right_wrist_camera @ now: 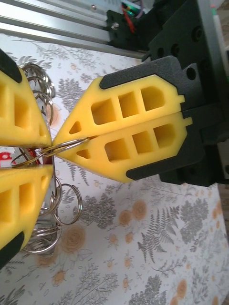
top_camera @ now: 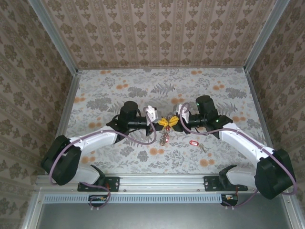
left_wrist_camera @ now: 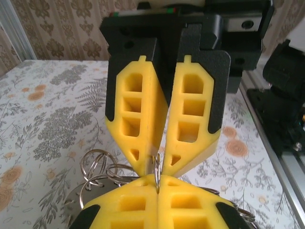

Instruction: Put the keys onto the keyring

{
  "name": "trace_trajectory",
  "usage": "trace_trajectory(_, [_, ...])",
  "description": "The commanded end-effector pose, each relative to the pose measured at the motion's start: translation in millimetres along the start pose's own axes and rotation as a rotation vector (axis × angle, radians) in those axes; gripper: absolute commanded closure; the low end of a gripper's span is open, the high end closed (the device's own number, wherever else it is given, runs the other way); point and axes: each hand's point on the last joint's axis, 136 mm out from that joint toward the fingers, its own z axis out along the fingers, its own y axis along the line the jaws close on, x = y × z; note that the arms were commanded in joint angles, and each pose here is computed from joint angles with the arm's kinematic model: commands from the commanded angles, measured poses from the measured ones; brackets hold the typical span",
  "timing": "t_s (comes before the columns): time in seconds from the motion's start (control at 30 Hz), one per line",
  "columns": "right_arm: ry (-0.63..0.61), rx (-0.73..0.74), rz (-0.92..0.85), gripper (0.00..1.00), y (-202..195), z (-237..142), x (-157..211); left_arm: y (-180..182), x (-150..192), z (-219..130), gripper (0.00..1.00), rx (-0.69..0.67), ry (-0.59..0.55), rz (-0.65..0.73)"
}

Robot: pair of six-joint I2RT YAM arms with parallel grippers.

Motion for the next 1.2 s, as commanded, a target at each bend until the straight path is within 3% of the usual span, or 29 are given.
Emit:
trace_trajectory(0.0, [-0.056,-0.033,0.031,0.81,1.0,2.8,-4.8,-6.1,-57.8,-8.1,1.0,0.052,-0.217,0.095])
trace_trajectory(0.47, [-0.055,-0.002,0.055,0.76,-6.5,-7.2,-10.0,-5.2,-52.7,-9.0,1.0,0.05,-0.206,0.095])
trace_trajectory(0.57, [-0.05,0.002,0.046,0.8,-6.3,-8.9,-11.3,-5.2,-52.0,-8.8,1.0,0.05,-0.204,0.096])
trace_trajectory(0.63, [-0.046,-0.002,0.05,0.87,-5.5,-9.0,-11.5,-5.3,-52.3,-8.8,1.0,0.051,-0.206,0.097])
trace_trajectory(0.8, [-0.02,0.007,0.065,0.87,-7.4,-8.0,-4.8,-4.8,-52.2,-8.7,1.0,0.049,-0.201,0.098])
trace_trajectory(0.97, [-0.034,0.003,0.051,0.96,-3.5,-13.0,-13.4,-3.8,-47.0,-8.0,1.0,0.038,-0.177,0.099])
trace_trajectory(1.07, [-0.003,0.01,0.05,0.79,-2.7,-17.4,-14.6,-2.8,-43.8,-7.4,1.0,0.028,-0.152,0.104])
trace_trajectory(1.17, [0.04,0.058,0.009,0.75,-4.5,-24.8,-11.5,-2.5,-40.3,-6.9,1.0,0.019,-0.118,0.119])
